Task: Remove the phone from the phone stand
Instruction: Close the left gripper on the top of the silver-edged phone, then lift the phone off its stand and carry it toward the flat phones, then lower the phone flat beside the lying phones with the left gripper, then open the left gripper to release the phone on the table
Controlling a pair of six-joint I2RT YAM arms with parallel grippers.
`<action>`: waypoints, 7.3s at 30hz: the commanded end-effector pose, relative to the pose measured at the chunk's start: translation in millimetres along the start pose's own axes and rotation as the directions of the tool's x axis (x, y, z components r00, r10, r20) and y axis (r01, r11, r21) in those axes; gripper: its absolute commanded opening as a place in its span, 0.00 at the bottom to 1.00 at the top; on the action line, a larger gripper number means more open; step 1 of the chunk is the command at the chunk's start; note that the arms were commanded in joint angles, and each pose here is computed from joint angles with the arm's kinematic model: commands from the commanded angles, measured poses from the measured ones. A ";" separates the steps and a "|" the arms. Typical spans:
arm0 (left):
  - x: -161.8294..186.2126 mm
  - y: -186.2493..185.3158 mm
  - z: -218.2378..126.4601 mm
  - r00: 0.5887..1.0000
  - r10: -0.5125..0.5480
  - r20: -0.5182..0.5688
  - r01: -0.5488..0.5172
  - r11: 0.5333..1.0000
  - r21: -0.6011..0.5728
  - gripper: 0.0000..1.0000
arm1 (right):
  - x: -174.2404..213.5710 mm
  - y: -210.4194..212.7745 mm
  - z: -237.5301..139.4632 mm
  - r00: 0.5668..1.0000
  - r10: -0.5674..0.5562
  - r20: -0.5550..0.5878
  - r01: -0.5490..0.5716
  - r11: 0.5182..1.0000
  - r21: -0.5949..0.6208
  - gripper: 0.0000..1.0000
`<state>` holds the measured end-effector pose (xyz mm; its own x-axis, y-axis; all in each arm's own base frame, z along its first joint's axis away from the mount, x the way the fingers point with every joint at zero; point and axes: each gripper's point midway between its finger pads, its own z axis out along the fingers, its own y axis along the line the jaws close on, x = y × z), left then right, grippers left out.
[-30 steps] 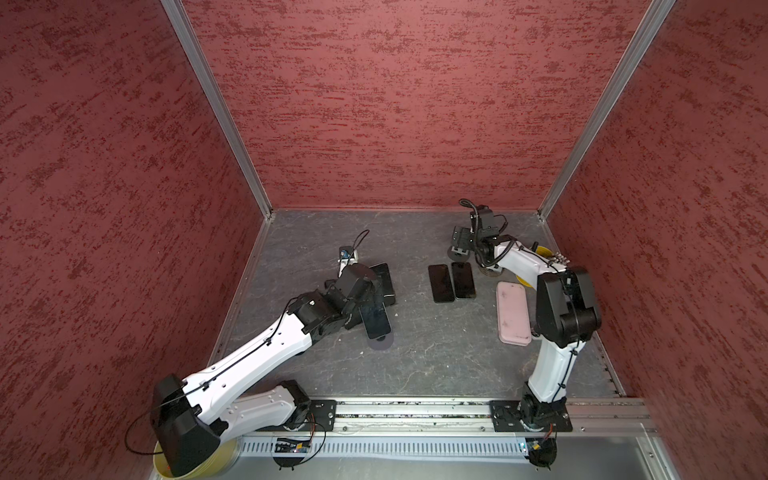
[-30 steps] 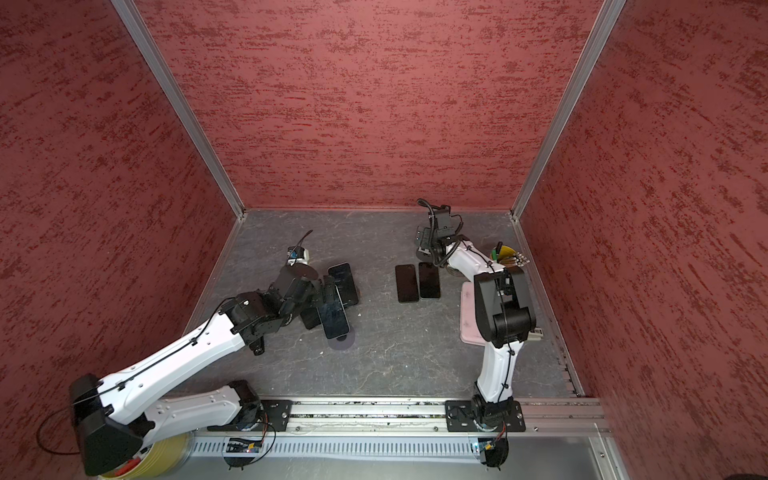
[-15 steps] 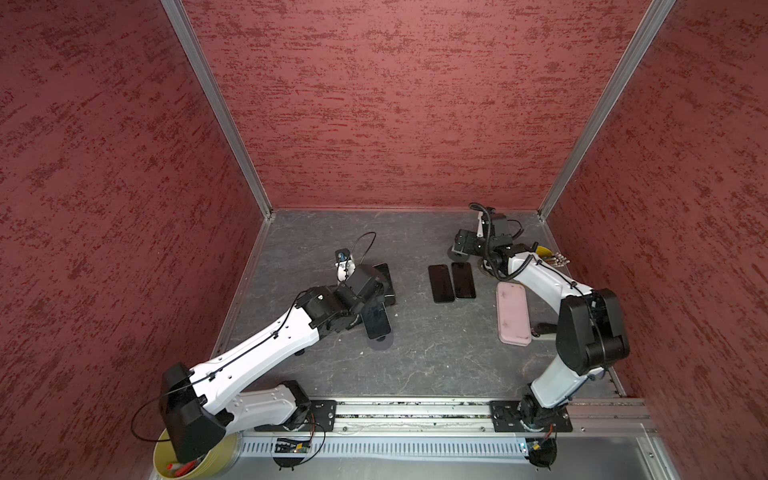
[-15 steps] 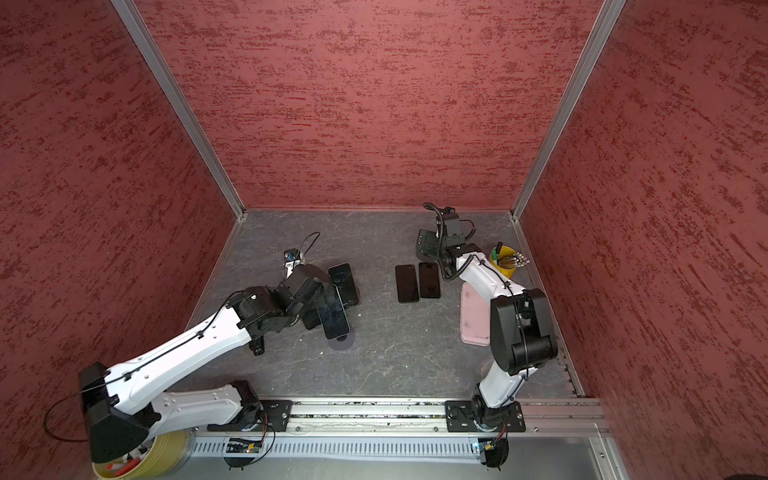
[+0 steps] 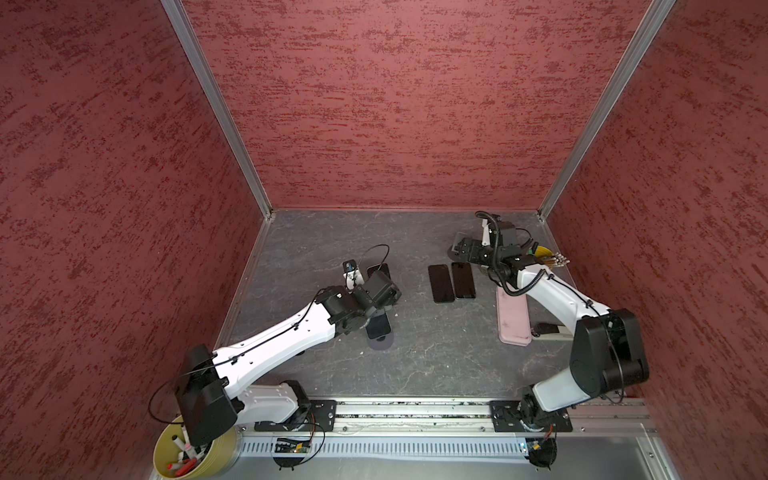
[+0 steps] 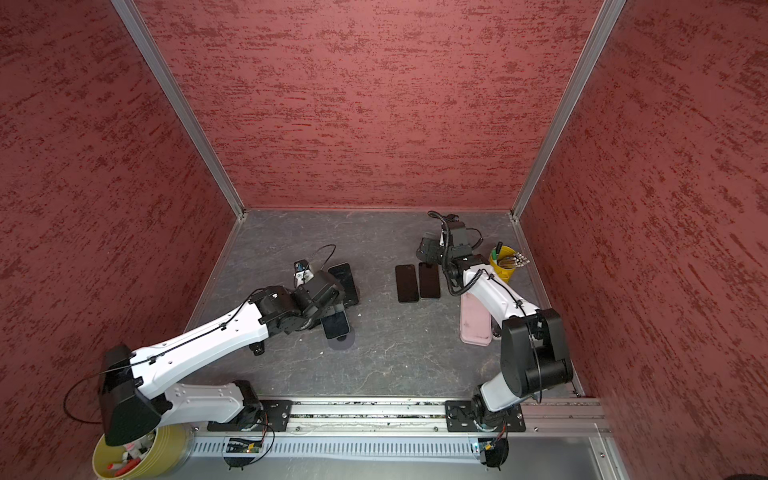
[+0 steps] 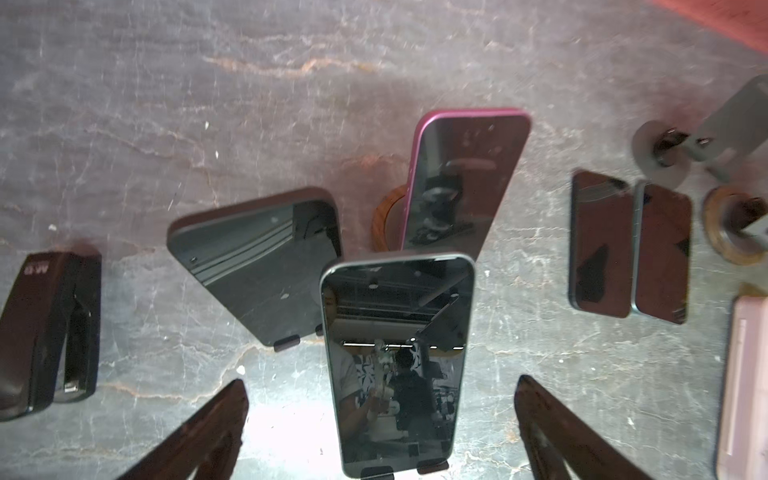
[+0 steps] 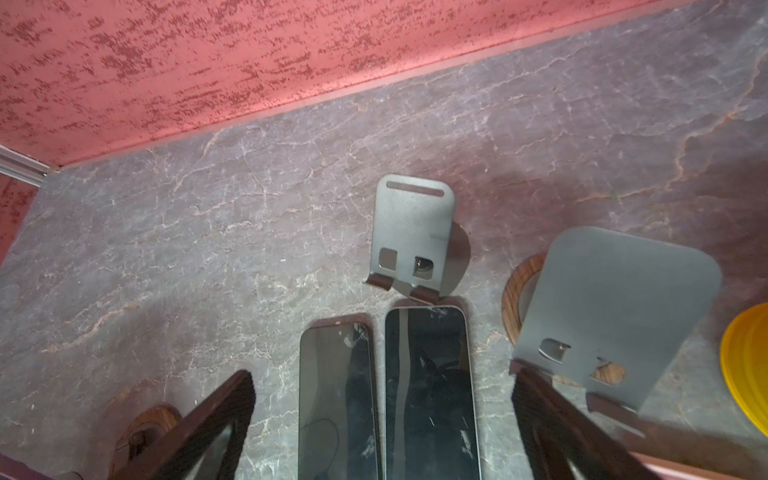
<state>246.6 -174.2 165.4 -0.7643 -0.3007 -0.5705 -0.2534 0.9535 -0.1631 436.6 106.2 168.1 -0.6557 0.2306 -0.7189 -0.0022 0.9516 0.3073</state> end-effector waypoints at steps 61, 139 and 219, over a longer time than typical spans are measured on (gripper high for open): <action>15.6 -1.4 39.0 1.000 -0.030 0.002 0.030 0.997 -0.075 0.70 | 10.2 20.3 -6.9 1.000 -0.003 -0.003 0.002 0.992 -0.130 0.99; 33.6 -158.2 164.6 0.850 0.251 -0.463 -0.249 0.966 0.066 0.69 | -9.3 -19.7 -96.7 0.972 -0.046 0.229 0.030 0.997 0.073 0.99; -78.9 -194.5 -27.4 0.899 0.293 0.324 -0.404 0.840 0.362 0.87 | 19.7 -15.1 -72.7 0.994 0.025 0.107 -0.028 0.999 0.025 0.99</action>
<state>329.3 -339.6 234.3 -0.6705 0.0891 -0.7366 0.3005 0.9403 -0.1597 372.1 74.9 202.5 -0.5454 0.2658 -0.7949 0.0416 0.9558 0.2911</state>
